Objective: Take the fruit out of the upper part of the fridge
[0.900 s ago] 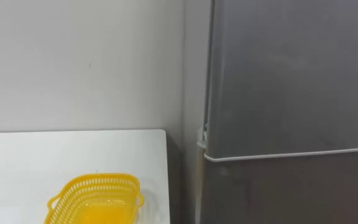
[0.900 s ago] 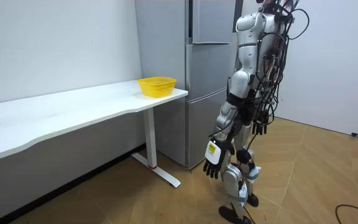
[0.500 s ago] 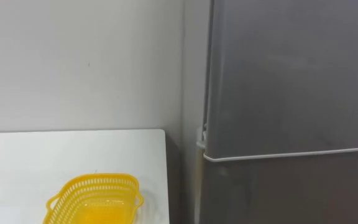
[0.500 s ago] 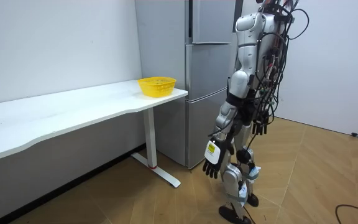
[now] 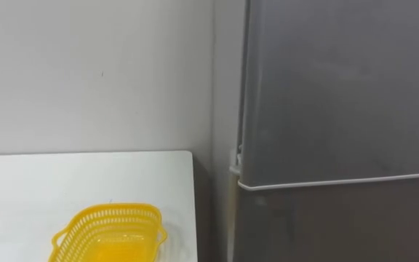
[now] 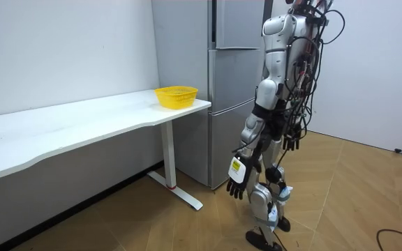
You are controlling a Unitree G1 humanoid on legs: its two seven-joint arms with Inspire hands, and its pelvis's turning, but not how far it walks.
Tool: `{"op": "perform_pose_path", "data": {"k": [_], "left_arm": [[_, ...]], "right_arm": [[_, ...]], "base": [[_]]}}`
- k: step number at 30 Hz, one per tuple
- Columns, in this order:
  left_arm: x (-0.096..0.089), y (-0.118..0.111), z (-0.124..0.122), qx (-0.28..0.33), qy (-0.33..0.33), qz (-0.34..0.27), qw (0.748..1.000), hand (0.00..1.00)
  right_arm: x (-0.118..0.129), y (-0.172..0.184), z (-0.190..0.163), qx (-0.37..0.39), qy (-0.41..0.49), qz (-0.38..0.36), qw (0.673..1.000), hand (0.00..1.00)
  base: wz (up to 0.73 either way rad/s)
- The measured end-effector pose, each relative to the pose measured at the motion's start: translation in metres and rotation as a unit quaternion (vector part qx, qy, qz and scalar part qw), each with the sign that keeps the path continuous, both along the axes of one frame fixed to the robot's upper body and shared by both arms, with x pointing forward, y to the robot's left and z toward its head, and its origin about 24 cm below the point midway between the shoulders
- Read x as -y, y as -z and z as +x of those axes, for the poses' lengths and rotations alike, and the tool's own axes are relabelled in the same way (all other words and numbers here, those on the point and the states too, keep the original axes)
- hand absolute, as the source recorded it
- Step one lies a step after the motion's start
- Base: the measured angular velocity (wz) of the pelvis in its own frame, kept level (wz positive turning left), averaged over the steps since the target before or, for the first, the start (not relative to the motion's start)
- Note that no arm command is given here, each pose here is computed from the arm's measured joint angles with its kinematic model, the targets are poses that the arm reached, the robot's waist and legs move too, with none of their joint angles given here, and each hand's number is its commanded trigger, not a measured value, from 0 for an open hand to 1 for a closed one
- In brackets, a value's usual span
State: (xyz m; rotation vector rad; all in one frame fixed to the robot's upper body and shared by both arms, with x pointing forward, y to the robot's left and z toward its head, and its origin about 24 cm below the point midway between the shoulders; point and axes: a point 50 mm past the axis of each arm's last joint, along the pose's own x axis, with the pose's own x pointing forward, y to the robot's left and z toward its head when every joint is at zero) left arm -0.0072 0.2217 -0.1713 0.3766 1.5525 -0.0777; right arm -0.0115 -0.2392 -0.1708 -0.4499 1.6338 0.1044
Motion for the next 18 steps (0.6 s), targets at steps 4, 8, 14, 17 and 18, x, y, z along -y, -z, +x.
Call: {"op": "perform_pose_path", "data": {"k": [4, 8, 14, 17, 18], "left_arm": [[0.000, 0.000, -0.001, 0.009, -0.036, 0.000, 0.999, 0.00], [-0.004, -0.001, -0.007, 0.017, -0.110, 0.014, 0.994, 0.00], [-0.022, -0.006, -0.007, 0.073, -0.327, 0.074, 0.939, 0.00], [-0.040, -0.015, 0.012, 0.154, -0.435, 0.113, 0.880, 0.00], [-0.046, -0.019, 0.020, 0.182, -0.463, 0.129, 0.858, 0.00]], "right_arm": [[-0.001, 0.000, 0.001, 0.003, 0.004, -0.004, 1.000, 0.00], [0.000, 0.000, 0.001, 0.005, 0.010, -0.009, 1.000, 0.00], [0.004, -0.001, -0.001, 0.017, 0.049, -0.030, 0.998, 0.00], [0.009, -0.002, 0.002, 0.038, 0.071, -0.043, 0.996, 0.00], [0.010, -0.002, 0.003, 0.045, 0.071, -0.048, 0.995, 0.00]], "base": [[0.00], [0.00], [0.06], [0.04], [0.00]]}}
